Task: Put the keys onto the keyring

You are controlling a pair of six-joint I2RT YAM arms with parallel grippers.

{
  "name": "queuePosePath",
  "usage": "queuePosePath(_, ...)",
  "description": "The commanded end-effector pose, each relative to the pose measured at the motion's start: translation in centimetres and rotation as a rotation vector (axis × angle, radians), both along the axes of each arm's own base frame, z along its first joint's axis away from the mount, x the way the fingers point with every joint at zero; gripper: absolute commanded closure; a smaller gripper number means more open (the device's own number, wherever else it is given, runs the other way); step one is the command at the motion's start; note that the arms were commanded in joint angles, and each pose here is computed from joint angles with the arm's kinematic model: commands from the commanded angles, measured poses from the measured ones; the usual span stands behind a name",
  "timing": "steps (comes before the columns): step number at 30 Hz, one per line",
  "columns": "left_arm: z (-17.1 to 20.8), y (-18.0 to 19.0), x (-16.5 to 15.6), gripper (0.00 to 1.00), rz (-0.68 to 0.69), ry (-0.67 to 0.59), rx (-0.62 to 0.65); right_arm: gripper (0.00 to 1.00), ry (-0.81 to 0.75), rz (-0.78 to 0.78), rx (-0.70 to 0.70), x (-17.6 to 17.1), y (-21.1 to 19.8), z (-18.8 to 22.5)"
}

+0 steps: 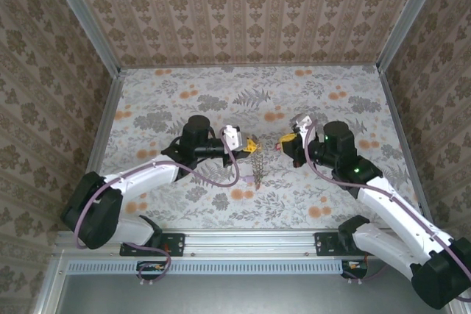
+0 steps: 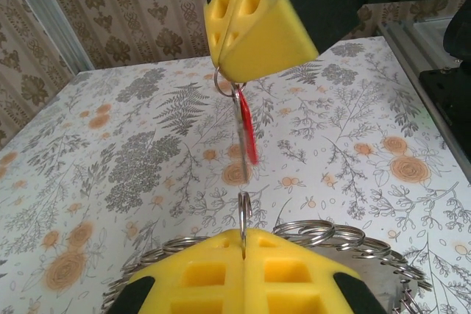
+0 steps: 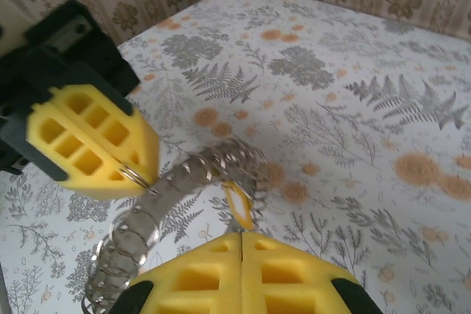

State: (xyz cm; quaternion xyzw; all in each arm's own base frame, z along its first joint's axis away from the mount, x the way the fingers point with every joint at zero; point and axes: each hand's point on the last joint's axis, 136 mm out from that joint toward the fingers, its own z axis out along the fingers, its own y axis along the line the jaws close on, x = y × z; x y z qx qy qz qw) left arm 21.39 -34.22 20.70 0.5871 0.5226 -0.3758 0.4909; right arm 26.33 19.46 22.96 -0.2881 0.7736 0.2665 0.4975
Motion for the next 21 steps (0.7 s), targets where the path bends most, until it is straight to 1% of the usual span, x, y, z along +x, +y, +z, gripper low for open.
queuePosePath(1,2.8,-1.1,-0.2,1.00,-0.044,-0.038,-0.076,1.00,-0.104,0.039,-0.020,-0.4,1.1,1.5)
queuePosePath(5,2.7,-1.4,-0.1,1.00,-0.043,-0.030,-0.081,1.00,-0.159,0.059,-0.057,-0.5,2.2,2.1)
queuePosePath(11,2.7,-1.4,0.1,1.00,-0.029,-0.023,-0.081,1.00,-0.170,0.111,-0.087,-0.4,3.9,1.9)
queuePosePath(21,2.5,-1.4,0.2,1.00,-0.023,-0.023,-0.076,1.00,-0.171,0.160,-0.061,0.2,5.7,2.3)
